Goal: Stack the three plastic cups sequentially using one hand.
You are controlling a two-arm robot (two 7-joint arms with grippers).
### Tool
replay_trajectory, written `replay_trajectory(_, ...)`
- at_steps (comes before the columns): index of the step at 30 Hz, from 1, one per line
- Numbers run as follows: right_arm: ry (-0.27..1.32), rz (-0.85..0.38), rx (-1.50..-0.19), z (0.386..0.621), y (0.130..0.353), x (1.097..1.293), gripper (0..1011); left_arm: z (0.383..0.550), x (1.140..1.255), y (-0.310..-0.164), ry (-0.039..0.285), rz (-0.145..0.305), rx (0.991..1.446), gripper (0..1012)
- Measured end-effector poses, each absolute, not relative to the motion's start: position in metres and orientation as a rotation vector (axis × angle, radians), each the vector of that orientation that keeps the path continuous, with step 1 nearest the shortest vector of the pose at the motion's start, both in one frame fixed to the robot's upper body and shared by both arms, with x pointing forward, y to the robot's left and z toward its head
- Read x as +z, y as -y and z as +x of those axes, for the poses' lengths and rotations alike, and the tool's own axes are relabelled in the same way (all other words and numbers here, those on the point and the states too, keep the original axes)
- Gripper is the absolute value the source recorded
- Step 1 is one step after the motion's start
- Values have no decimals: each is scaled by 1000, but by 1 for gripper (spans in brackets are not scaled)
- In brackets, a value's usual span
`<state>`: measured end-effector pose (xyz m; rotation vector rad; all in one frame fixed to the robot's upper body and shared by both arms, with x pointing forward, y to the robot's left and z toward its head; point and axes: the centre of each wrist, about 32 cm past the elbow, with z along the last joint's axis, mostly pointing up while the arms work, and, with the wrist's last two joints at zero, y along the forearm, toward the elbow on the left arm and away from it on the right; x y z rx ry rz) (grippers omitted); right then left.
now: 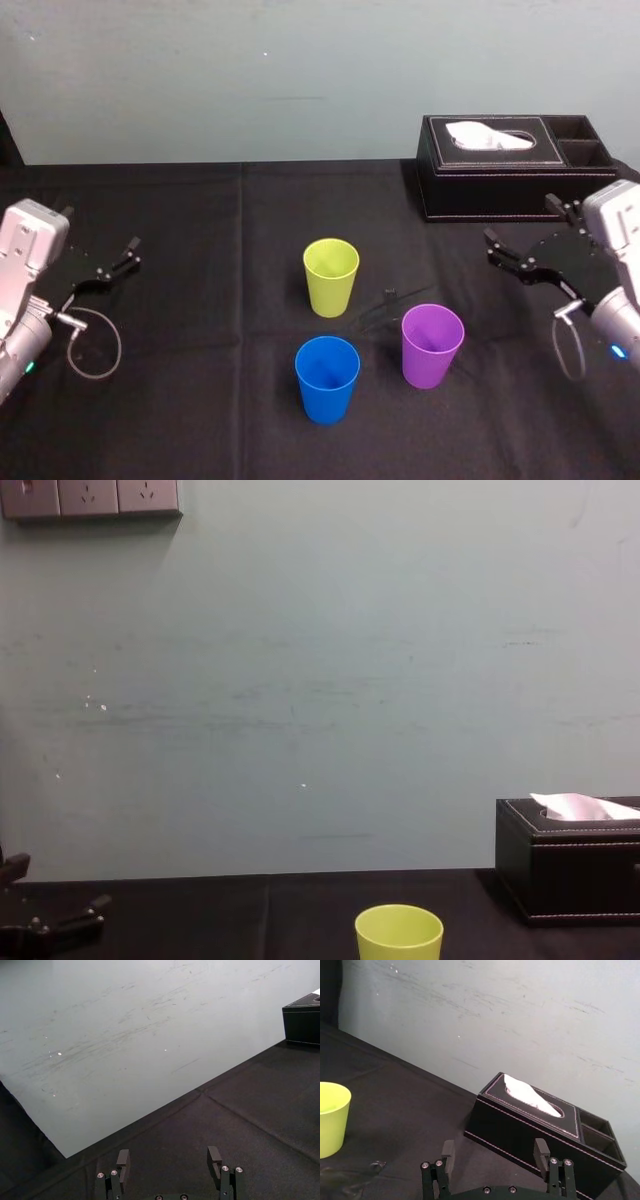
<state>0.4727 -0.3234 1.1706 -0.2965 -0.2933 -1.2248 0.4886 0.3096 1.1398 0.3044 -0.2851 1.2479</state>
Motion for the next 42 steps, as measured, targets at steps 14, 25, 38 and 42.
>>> replay_trajectory(14, 245, -286, -1085, 447, 359, 1205, 1004, 489, 1140, -310, 285, 304, 1248, 1010)
replay_trajectory(25, 187, -288, -932, 432, 379, 1210, 1004, 489, 1140, -310, 285, 304, 1248, 1010)
replay_trajectory(38, 128, -268, -777, 421, 395, 1206, 1004, 489, 1140, -310, 285, 304, 1248, 1010)
replay_trajectory(42, 116, -272, -751, 418, 395, 1203, 1004, 489, 1140, -310, 285, 304, 1248, 1010)
